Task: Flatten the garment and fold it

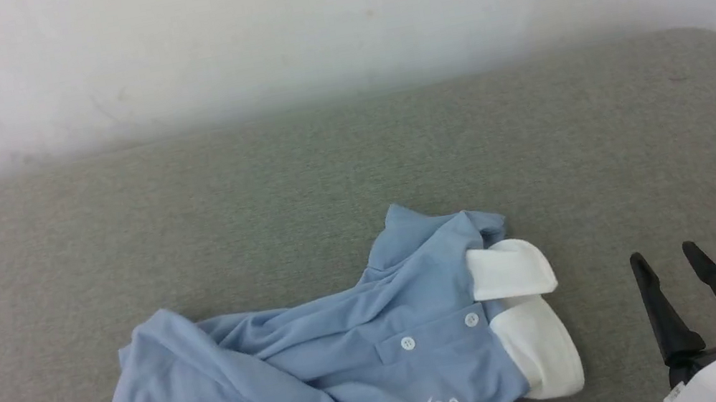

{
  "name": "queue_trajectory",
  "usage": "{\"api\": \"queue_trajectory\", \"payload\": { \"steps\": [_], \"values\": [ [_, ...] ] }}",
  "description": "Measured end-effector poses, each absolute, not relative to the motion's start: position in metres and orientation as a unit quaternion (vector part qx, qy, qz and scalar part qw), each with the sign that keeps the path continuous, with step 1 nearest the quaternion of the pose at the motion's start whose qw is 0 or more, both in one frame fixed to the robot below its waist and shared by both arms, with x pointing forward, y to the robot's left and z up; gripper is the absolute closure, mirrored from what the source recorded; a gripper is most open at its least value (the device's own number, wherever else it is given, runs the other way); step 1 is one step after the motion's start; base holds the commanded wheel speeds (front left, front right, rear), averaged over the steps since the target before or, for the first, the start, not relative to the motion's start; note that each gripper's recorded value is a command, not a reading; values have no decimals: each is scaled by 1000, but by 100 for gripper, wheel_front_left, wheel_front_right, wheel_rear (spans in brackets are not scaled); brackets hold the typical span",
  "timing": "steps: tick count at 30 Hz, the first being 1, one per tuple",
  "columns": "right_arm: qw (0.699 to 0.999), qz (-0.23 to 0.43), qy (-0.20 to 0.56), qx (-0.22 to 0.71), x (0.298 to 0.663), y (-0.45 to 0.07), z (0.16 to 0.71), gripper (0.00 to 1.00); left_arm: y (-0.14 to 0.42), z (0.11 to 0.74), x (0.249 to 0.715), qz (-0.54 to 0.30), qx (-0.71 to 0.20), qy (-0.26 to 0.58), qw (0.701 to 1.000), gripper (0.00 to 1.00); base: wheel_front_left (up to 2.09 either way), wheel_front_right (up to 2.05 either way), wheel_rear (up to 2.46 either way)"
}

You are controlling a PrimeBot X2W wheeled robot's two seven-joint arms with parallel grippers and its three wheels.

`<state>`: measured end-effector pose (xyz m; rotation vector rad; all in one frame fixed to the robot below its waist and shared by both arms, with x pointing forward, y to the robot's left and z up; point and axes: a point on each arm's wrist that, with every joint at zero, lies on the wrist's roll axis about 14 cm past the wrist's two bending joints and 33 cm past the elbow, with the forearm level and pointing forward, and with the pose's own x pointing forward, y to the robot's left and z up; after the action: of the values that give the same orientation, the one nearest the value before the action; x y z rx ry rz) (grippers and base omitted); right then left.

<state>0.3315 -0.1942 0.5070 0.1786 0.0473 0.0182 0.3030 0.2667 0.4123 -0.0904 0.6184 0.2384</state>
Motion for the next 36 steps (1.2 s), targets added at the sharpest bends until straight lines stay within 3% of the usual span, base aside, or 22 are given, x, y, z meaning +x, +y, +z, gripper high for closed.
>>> {"api": "queue_trajectory", "payload": {
  "steps": [1,2,3,11,18,28,36],
  "values": [
    [996,14,22,89,333,-191,508,0,268,412,296,122,-51,305,943,100,0,0,0],
    [996,18,22,89,333,-189,509,0,266,412,292,121,-58,305,943,76,0,0,0],
    [995,22,23,90,334,-186,509,0,263,415,291,120,-67,298,945,0,0,0,0],
    [996,29,9,85,332,-183,520,0,223,491,329,50,-75,146,985,0,0,0,0],
    [996,22,15,85,330,-187,517,0,138,533,364,-114,-47,97,988,0,0,0,0],
    [996,7,18,85,337,-195,515,0,70,472,423,-234,24,229,945,0,0,0,0],
    [995,-34,39,89,326,-216,499,0,61,391,411,-274,86,386,877,0,0,0,0]
  ]
}}
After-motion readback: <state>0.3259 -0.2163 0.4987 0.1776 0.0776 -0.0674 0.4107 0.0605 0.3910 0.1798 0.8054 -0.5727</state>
